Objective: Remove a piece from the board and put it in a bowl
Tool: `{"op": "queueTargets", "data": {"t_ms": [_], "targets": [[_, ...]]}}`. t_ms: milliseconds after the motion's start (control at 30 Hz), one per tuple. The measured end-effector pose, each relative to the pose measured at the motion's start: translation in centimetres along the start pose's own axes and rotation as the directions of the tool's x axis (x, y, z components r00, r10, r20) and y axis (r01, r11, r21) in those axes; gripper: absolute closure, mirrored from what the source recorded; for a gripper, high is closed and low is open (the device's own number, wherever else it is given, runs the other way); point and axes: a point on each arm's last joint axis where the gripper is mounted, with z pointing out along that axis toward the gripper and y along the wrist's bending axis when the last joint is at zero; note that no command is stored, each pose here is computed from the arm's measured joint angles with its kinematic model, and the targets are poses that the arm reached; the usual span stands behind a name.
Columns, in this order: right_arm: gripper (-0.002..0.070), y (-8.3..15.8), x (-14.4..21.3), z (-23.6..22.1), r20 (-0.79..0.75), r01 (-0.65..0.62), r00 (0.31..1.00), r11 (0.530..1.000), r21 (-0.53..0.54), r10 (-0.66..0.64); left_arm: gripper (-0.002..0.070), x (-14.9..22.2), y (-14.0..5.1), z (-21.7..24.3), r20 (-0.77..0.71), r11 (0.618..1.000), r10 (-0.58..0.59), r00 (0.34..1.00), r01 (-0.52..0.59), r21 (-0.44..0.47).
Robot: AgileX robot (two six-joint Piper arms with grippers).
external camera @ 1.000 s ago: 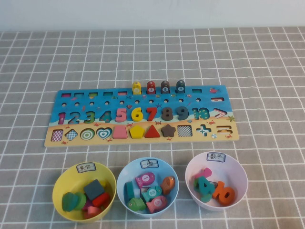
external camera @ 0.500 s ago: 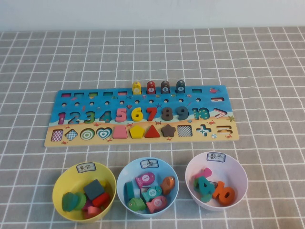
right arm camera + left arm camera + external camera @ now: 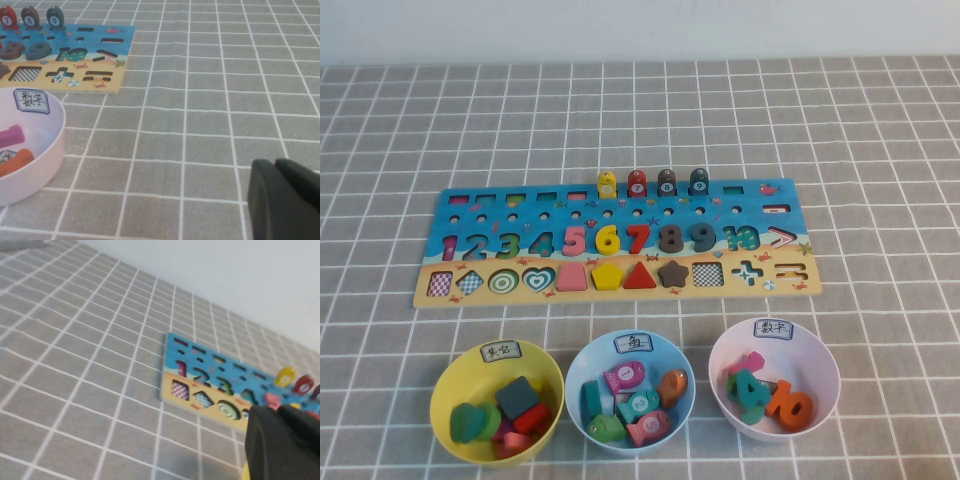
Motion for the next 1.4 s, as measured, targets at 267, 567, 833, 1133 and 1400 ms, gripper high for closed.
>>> {"op": "queueTargets", "data": {"t_ms": [267,567,833,1133,1400], "targets": [[0.0694,0.0,0.0,0.0,0.0,0.0,1.0,1.0,0.0,0.0,0.0678,-0.3,-0.2,0.0,0.031,0.992,-0.128,0.991,0.127,0.023],[0.0694,0.0,0.0,0.0,0.0,0.0,1.0,1.0,0.0,0.0,0.0678,-2.8,-1.9,-0.9,-0.004,0.985,-0.164,0.986,0.164,0.06],[0.0694,0.0,0.0,0.0,0.0,0.0,1.0,1.0,0.0,0.0,0.0678,-7.6,-5.1,0.1,-0.315,1.0,-0.01,0.949,0.014,0.01],[0.0694,0.0,0.0,0.0,0.0,0.0,1.0,1.0,0.0,0.0,0.0678,-11.5,-7.8,5.5,-0.568,0.945,0.326,0.756,-0.258,0.199],[0.0694,0.0,0.0,0.0,0.0,0.0,1.0,1.0,0.0,0.0,0.0678,-12.6,-9.2,12.4,-0.668,0.831,0.554,0.497,-0.291,0.474]]}}
